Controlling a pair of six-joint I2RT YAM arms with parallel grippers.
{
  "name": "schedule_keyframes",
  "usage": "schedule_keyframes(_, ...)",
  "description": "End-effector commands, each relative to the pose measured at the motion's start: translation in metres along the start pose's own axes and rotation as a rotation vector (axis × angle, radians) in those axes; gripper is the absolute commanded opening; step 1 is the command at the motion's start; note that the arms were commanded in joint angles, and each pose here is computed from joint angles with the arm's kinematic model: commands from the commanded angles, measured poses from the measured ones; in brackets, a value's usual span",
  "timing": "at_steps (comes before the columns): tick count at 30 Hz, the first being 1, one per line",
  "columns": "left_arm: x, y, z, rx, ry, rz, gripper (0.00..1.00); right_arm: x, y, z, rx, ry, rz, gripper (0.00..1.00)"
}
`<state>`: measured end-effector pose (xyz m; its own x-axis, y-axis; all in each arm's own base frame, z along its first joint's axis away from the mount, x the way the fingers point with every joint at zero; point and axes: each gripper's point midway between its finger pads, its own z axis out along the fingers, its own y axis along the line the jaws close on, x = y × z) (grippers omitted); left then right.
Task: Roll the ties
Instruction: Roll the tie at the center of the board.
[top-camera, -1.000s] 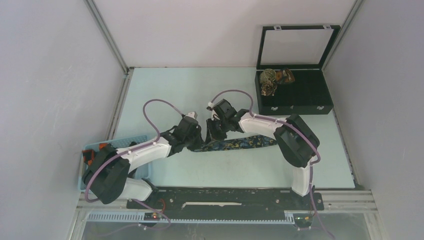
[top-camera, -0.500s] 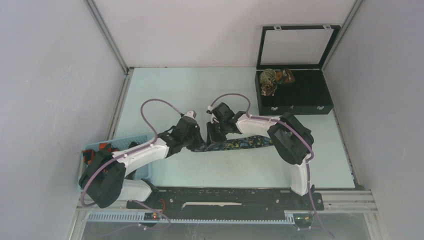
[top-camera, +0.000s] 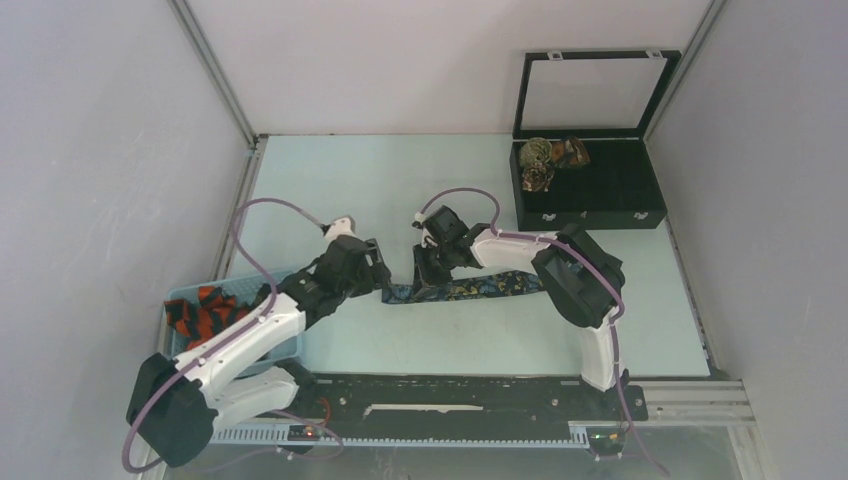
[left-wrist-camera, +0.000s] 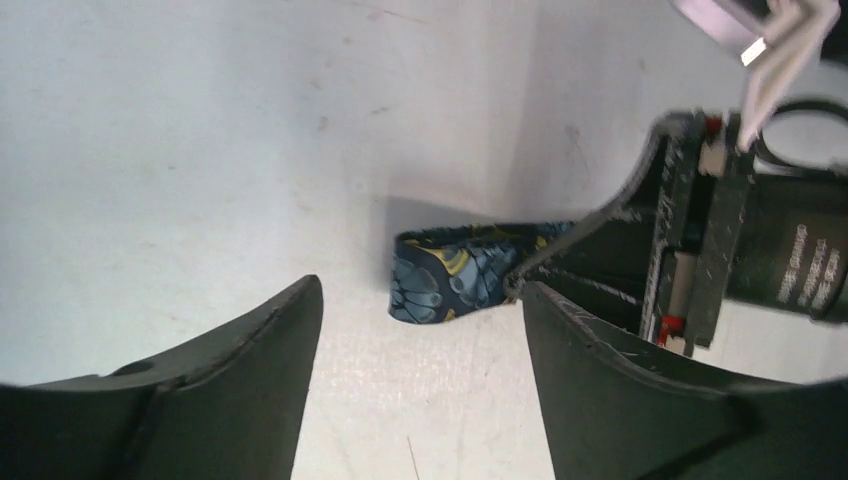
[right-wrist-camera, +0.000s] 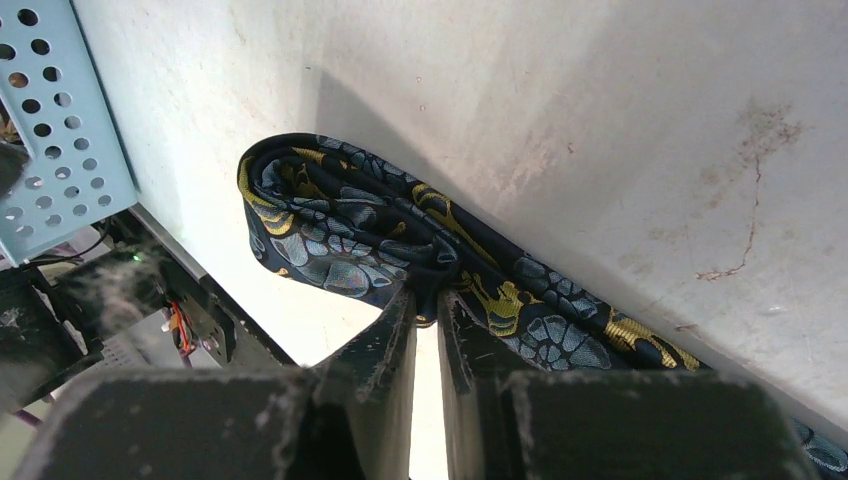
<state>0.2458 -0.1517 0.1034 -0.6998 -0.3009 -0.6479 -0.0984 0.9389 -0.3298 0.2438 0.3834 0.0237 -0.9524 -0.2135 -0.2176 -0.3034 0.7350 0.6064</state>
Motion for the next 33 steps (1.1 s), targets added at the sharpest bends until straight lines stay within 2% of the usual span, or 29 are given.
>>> schedule_keyframes(1,-0.004,0.023,0.001,-0.003,-0.008,-0.066,0.81,-0.002,-0.001,0.006,-0.008,-0.003,-0.002,0.15)
schedule_keyframes(5,0.002,0.022,0.003,0.116,0.019,-0.100,0.81,-0.001,-0.002,0.008,-0.008,0.001,-0.001,0.15)
schedule_keyframes(8,0.010,0.015,0.004,0.188,0.050,-0.076,0.75,-0.001,-0.002,0.008,-0.008,0.001,-0.001,0.15)
schedule_keyframes(15,0.023,0.011,0.012,0.242,0.117,-0.013,0.65,0.000,-0.004,0.008,-0.003,0.007,-0.001,0.15)
schedule_keyframes(17,0.025,0.011,0.015,0.248,0.125,-0.005,0.59,0.000,-0.003,0.008,-0.005,0.007,-0.002,0.14)
schedule_keyframes(26,0.040,0.007,0.039,0.296,0.204,-0.016,0.57,-0.002,-0.005,0.006,-0.012,0.006,0.004,0.14)
schedule_keyframes(33,0.047,0.004,0.050,0.339,0.243,-0.051,0.50,-0.002,-0.007,0.006,-0.015,0.011,0.007,0.14)
